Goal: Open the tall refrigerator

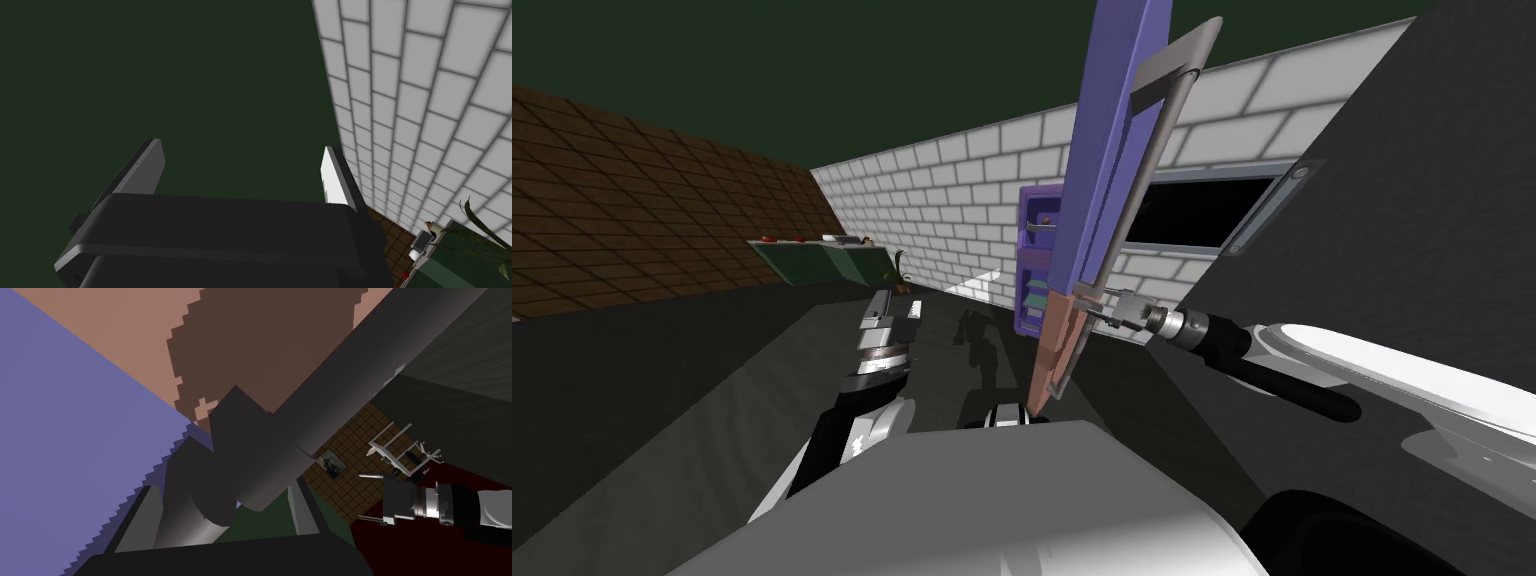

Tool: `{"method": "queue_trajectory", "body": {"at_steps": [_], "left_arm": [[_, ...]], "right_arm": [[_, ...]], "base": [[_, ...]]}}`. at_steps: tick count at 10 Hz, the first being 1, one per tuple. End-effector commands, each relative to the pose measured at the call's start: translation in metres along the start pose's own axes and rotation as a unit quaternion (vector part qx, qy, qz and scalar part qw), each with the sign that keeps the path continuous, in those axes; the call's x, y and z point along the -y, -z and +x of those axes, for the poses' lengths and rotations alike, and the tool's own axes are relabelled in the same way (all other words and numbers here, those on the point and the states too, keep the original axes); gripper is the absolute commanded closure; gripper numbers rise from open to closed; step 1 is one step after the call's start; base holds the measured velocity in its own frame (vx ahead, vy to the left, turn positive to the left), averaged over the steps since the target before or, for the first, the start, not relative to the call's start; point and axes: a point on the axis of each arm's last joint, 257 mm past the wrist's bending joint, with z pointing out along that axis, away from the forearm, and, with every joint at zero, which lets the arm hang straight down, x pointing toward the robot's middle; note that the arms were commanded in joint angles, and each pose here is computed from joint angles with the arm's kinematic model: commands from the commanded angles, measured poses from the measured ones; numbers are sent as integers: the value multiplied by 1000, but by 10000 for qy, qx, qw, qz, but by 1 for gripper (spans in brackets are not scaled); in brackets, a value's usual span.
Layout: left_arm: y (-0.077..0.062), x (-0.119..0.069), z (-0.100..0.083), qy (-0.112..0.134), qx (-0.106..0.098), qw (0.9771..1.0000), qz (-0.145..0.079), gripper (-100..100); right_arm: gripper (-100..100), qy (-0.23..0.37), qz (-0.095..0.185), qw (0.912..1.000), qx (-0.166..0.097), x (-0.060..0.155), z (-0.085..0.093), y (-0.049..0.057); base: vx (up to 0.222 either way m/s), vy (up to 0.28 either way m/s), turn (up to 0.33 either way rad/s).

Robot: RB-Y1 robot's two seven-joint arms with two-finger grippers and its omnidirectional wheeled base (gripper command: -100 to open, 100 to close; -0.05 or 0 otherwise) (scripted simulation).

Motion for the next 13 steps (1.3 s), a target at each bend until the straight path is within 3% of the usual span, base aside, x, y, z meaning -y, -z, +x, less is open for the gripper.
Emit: {"method": "queue_trajectory", "body": {"at_steps": [1, 3, 13], "left_arm": [[0, 0, 0, 0, 1, 10000, -1, 0], [0, 0, 0, 1, 1, 10000, 0, 0], [0, 0, 0, 2, 1, 10000, 0, 0]], "right_arm": [[-100, 35, -122, 9998, 135, 0, -29, -12], [-100, 50, -217, 9995, 232, -2, -49, -21], [-100, 55, -268, 9992, 281, -4, -59, -25]], "base": [[-19, 2, -183], [19, 39, -146], [0, 1, -15]]}}
